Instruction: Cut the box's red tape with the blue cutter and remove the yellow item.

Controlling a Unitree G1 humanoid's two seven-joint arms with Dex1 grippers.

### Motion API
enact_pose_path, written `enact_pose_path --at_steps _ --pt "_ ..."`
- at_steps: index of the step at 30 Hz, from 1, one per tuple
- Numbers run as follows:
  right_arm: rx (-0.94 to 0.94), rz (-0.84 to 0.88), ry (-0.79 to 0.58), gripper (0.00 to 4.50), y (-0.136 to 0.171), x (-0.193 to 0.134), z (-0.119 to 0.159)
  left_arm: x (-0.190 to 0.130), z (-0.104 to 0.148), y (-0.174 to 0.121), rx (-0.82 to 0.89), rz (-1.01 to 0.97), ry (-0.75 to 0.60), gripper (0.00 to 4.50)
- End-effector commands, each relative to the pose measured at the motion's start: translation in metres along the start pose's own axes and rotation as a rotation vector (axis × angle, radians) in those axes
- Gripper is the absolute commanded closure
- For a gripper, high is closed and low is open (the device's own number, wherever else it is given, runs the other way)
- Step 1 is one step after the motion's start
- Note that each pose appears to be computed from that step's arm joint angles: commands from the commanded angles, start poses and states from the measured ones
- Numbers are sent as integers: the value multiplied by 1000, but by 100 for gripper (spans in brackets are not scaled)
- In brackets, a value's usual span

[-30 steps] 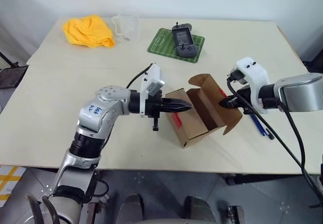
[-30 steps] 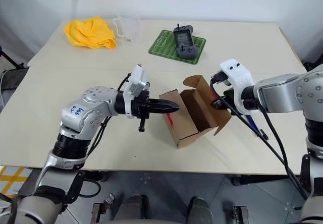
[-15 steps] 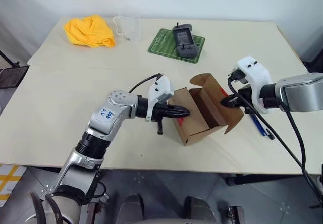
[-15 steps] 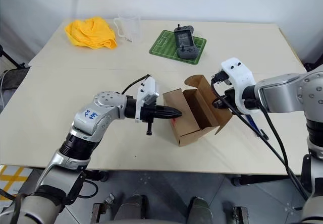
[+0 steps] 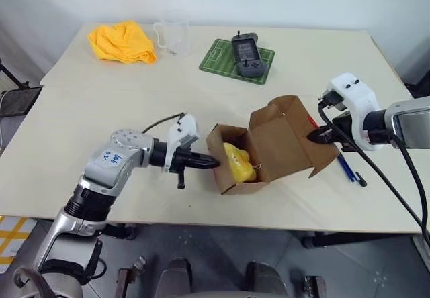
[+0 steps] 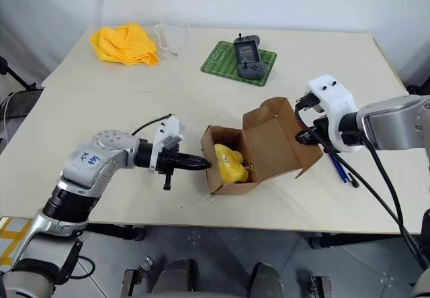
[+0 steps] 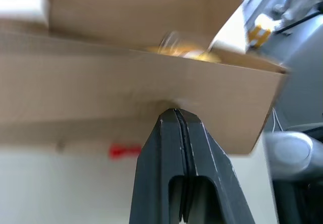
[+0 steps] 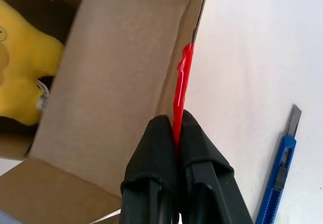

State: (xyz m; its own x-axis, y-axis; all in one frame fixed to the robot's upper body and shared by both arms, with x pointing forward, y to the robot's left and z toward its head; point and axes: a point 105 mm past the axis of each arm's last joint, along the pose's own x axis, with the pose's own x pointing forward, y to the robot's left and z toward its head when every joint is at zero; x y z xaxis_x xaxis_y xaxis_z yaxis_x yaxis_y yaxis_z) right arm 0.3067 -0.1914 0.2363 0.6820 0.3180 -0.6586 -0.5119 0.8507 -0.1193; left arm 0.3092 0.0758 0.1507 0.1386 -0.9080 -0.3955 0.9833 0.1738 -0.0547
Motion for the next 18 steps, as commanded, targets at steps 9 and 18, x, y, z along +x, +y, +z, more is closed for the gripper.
enact_pose_path --at_steps 9,18 --pt "-65 -25 -5 445 14 17 -16 8 1 5 -4 72 -25 450" --pt "-35 -9 -132 313 7 5 -7 -2 11 7 -29 79 -98 394"
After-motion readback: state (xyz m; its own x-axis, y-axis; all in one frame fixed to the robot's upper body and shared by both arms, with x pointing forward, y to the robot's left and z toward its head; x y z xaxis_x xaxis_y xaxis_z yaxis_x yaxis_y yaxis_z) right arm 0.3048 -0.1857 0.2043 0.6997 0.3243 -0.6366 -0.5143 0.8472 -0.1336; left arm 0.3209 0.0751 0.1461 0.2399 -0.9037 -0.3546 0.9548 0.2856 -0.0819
